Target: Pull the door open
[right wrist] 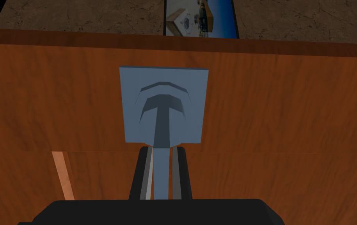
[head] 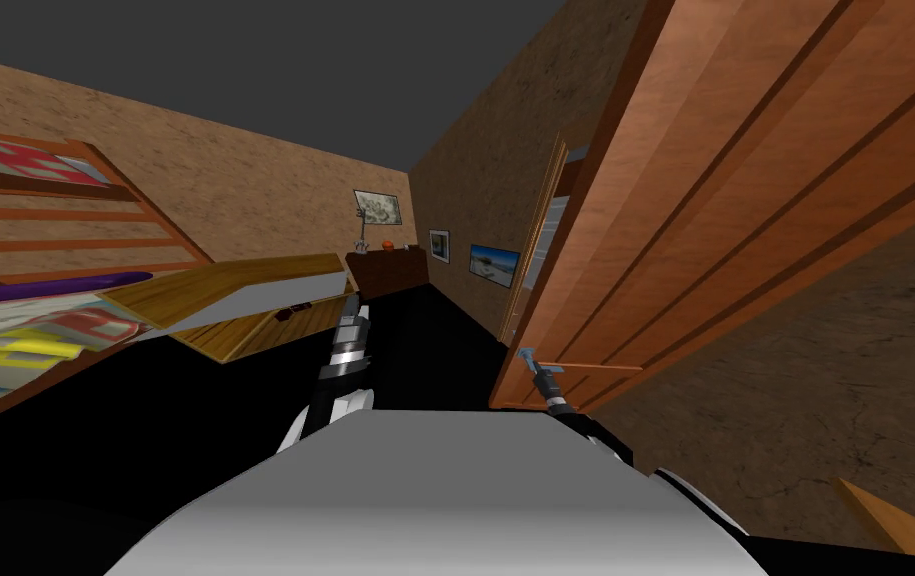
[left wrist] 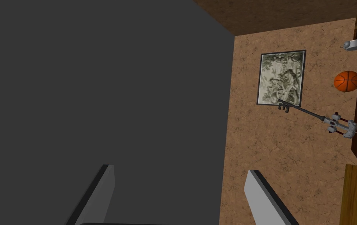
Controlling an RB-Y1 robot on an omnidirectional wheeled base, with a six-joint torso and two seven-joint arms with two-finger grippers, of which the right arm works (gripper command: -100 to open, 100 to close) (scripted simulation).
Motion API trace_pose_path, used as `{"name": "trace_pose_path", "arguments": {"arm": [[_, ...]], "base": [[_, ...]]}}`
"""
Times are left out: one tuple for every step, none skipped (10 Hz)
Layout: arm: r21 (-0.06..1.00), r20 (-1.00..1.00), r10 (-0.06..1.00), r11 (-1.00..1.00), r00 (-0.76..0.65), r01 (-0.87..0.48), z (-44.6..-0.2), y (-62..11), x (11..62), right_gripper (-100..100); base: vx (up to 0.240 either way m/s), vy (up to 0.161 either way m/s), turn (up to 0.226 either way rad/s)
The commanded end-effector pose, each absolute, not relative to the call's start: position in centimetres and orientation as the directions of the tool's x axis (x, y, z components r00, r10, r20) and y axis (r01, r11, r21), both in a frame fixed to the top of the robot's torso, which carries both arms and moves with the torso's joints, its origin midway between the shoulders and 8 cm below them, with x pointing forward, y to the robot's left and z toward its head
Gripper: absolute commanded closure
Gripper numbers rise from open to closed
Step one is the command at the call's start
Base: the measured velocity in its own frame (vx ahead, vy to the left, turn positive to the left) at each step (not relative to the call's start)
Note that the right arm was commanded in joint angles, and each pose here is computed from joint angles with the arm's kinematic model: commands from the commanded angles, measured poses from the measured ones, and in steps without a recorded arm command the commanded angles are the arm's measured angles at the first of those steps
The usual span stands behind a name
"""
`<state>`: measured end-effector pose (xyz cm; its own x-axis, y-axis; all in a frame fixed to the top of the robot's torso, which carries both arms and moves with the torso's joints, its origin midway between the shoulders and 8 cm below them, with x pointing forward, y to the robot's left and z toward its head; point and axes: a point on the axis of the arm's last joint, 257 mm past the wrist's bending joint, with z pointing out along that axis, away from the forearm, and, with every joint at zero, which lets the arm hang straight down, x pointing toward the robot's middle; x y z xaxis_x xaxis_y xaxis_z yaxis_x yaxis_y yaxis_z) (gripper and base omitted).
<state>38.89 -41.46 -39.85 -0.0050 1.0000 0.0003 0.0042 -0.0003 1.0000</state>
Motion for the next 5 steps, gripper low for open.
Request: {"name": "trace_pose_path", "arguments": {"arm": [[1.000, 0.000, 1.000, 0.000, -0.010, 0.003, -39.7, -41.7, 38.1, 100], [1.000, -0.003, 1.000, 0.003, -0.029, 0.004, -39.9, -42.1, 36.2, 100], [1.000, -0.007, 1.000, 0.007, -0.026, 0.008, -40.0, -42.3, 36.0, 100], [1.000, -0.003, 1.000, 0.003, -0.031, 0.000, -39.8, -42.0, 36.2, 100], [1.000, -0.004, 0.999, 0.004, -0.043, -0.002, -39.8, -42.2, 35.1, 100]], "base": [[-0.031, -0.011, 0.010], [-0.049, -0.027, 0.063], [-0.053, -0.018, 0.035], [-0.030, 0.001, -0.021], [-0.028, -0.003, 0.030]]}}
